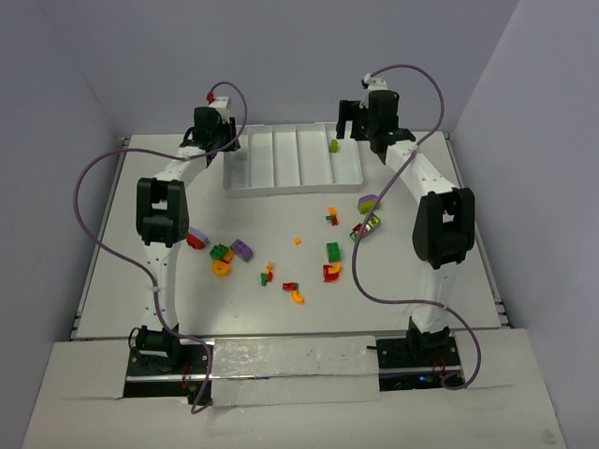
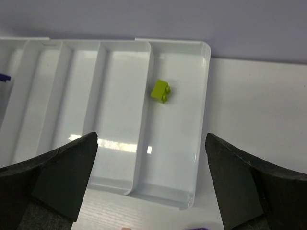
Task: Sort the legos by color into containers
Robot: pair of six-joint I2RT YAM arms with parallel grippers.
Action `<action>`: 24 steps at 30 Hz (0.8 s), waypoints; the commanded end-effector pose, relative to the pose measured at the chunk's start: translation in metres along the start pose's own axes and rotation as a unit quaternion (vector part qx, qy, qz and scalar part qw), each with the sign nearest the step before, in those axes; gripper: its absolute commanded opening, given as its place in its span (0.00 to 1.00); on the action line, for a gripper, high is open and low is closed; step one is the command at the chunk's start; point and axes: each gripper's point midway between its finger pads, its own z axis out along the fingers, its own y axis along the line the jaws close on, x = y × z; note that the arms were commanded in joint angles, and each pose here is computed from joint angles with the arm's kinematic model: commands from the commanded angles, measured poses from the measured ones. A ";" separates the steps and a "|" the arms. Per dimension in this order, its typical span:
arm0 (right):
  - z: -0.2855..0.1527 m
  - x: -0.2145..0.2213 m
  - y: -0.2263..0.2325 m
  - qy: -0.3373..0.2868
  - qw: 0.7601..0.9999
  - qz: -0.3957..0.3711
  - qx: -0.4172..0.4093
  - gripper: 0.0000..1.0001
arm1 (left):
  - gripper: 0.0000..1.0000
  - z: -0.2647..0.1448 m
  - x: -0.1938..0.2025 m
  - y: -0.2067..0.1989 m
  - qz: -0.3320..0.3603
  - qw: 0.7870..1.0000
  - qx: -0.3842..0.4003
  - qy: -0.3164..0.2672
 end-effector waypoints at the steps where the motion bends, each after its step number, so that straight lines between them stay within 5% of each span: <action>1: -0.017 -0.016 -0.003 -0.012 1.000 -0.004 0.001 1.00 | 0.56 0.001 -0.052 -0.002 0.012 0.997 0.000 -0.072; 6: -0.017 -0.015 -0.001 -0.007 1.000 -0.001 -0.002 1.00 | 0.81 0.004 -0.065 -0.003 0.024 0.995 -0.008 -0.091; 17: -0.049 -0.010 0.006 0.022 0.998 -0.045 -0.032 1.00 | 0.81 -0.063 -0.122 -0.022 0.044 0.993 0.017 -0.110; 21: -0.066 0.002 0.005 0.043 0.996 -0.068 -0.038 1.00 | 0.76 -0.114 -0.074 -0.054 0.072 0.992 0.105 -0.028; 24: -0.082 0.012 0.007 0.055 0.994 -0.080 -0.051 1.00 | 0.78 -0.176 -0.035 -0.084 0.181 0.959 0.219 0.006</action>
